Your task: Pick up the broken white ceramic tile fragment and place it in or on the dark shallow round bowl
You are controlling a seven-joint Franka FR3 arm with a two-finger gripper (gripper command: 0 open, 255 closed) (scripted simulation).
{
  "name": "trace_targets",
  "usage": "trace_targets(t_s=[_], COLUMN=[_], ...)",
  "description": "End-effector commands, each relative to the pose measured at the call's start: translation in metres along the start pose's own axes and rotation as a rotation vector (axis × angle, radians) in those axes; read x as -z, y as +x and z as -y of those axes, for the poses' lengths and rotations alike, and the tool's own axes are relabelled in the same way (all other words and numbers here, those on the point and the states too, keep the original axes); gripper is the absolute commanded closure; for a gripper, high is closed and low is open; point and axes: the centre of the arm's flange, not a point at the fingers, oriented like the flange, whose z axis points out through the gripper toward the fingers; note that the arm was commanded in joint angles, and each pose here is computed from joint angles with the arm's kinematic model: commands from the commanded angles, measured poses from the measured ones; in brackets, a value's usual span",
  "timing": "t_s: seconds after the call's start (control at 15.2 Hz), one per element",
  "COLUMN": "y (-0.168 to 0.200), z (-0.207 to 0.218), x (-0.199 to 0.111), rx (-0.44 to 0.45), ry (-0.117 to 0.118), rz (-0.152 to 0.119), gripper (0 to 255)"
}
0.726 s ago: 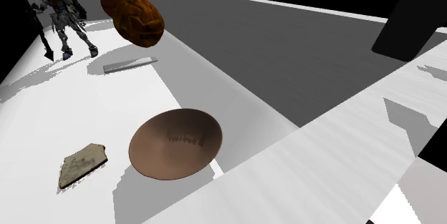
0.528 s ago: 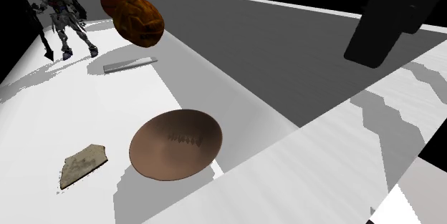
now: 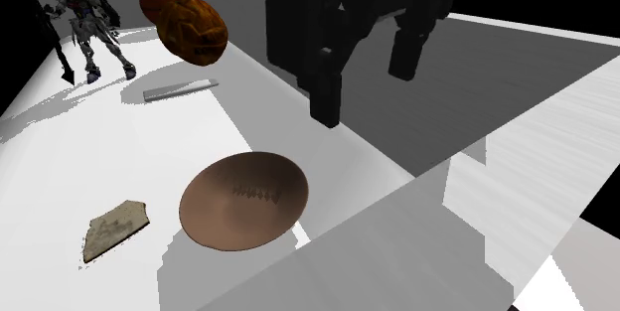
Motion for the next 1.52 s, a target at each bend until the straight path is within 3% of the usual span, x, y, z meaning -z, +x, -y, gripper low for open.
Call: trace_targets(t_s=[0.0,1.45], y=[0.02,0.228], z=[0.014,0.183], x=[-0.015,-0.14], rx=[0.013,0.157], ry=[-0.001,-0.018], rz=[0.002,0.034], gripper=[0,0])
